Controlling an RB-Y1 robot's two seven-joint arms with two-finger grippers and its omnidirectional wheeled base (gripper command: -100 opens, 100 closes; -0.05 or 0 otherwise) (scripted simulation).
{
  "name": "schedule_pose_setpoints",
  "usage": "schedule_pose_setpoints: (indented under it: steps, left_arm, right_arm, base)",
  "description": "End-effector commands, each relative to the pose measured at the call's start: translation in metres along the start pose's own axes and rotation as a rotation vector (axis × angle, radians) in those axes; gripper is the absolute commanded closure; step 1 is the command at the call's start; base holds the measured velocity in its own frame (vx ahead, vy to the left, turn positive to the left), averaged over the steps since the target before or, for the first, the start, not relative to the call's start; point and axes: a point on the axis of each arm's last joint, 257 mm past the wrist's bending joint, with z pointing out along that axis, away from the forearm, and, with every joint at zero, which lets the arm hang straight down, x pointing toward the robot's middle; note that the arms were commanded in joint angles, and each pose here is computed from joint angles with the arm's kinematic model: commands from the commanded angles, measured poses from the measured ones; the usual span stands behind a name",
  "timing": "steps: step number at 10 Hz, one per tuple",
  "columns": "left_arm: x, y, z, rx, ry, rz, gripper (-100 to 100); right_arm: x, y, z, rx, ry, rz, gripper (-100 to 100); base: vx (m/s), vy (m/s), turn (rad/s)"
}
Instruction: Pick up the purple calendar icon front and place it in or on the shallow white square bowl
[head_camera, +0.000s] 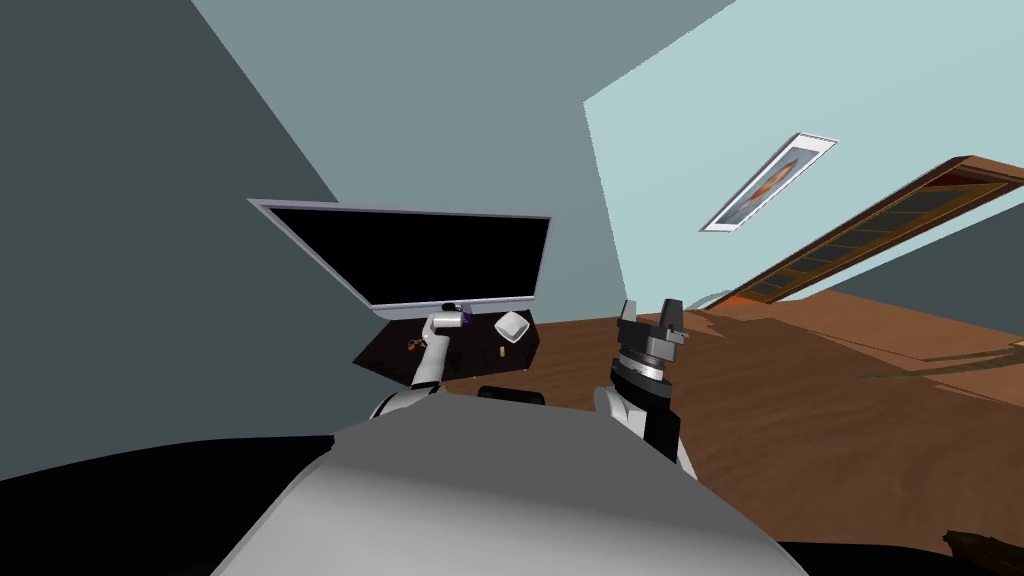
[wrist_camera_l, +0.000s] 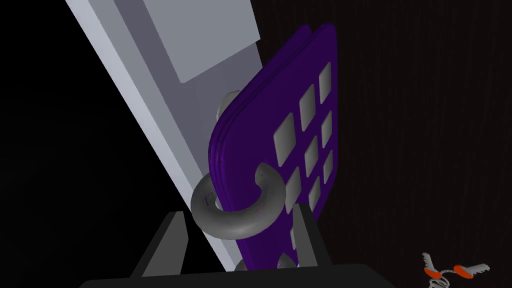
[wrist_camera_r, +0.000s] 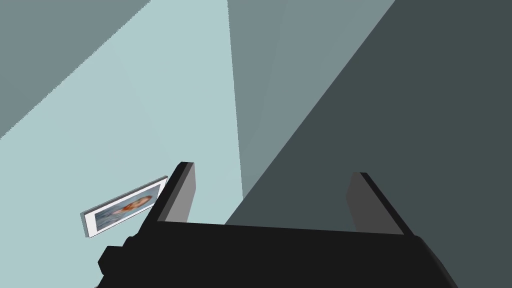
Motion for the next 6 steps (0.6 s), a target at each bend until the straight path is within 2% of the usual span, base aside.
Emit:
schedule_pose_setpoints:
  steps: [1, 3, 4, 5, 6]
  left_arm:
    - [-0.031, -0.027, -0.009, 0.034, -0.056, 0.027, 100]
    - [-0.05, -0.047, -0.02, 0.057, -0.095, 0.04, 100]
    - [-0.066, -0.065, -0.032, 0.078, -0.131, 0.048, 100]
    - [-0.066, -0.065, -0.032, 0.078, -0.131, 0.048, 100]
    - [-0.073, -0.073, -0.038, 0.087, -0.148, 0.05, 100]
  right_arm:
    - [0.0, 0.0, 0.0, 0.0, 0.0, 0.0, 0]
    - [0.0, 0.0, 0.0, 0.0, 0.0, 0.0, 0]
    - [0.0, 0.0, 0.0, 0.0, 0.0, 0.0, 0]
    - [0.0, 0.0, 0.0, 0.0, 0.0, 0.0, 0]
    - [0.0, 0.0, 0.0, 0.0, 0.0, 0.0, 0]
  base:
    - [-0.127, -0.134, -0.03]
    - [-0.077, -0.157, -0.017]
    - [-0.08, -0.211, -0.034]
    - [-0.077, -0.155, -0.01]
    - [-0.05, -0.094, -0.019]
